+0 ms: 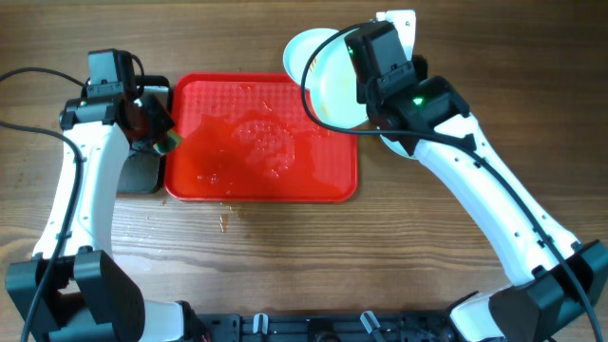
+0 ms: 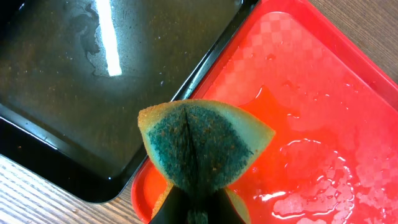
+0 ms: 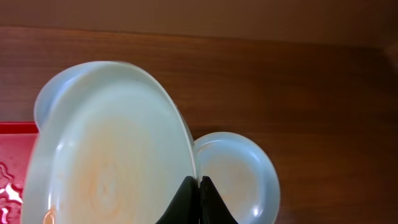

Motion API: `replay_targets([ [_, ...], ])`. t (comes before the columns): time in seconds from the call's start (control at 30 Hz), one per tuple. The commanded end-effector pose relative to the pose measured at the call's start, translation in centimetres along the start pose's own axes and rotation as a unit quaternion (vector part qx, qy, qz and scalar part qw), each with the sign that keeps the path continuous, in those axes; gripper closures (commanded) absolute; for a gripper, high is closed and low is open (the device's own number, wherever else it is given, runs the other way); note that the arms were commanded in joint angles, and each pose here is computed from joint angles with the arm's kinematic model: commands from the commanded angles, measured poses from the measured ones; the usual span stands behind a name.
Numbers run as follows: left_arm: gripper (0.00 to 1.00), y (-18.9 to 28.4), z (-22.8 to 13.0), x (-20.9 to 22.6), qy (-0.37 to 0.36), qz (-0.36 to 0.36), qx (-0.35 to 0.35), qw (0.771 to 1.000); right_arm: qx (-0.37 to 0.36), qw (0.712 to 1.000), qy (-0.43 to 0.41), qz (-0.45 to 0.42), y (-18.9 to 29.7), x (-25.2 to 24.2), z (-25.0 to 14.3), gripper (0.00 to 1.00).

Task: Clean dirty plates on tray and stack at the side
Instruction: 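Lower the plate onto the first cleaned plate and release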

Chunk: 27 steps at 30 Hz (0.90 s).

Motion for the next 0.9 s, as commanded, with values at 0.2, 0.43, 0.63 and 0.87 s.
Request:
replay_targets([
  [0.2,0.96,-0.2,0.0,0.0,0.006,-0.003,0.003,1.0,0.023,0.994,0.043,0.095,1.8,3.3,-1.5,0.96],
  [0.43,0.96,-0.2,0.0,0.0,0.006,-0.003,0.002,1.0,0.198,0.962,-0.132,0.136,-3.4,-3.9,-3.2,0.59],
  [0.63,0.96,-0.2,0.1,0.0,0.006,-0.004,0.0,1.0,0.417,0.874,-0.111,0.222,-10.2,-1.7,-11.7,0.55],
  [0.87,0.96,-0.2,0.1,-0.1,0.006,-0.004,-0.001,1.0,0.47,0.851,-0.101,0.213,-13.4,-0.3,-15.2,0.55],
])
Point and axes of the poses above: each gripper's point midway between its finger pads, its own y axis back along the fingers, its own x axis along the line the jaws close on, z = x × y, the point moved 8 cm from there along y, back along the fingers, and after that the axes turned 3 degrees about -y, right-handed, at the moved point
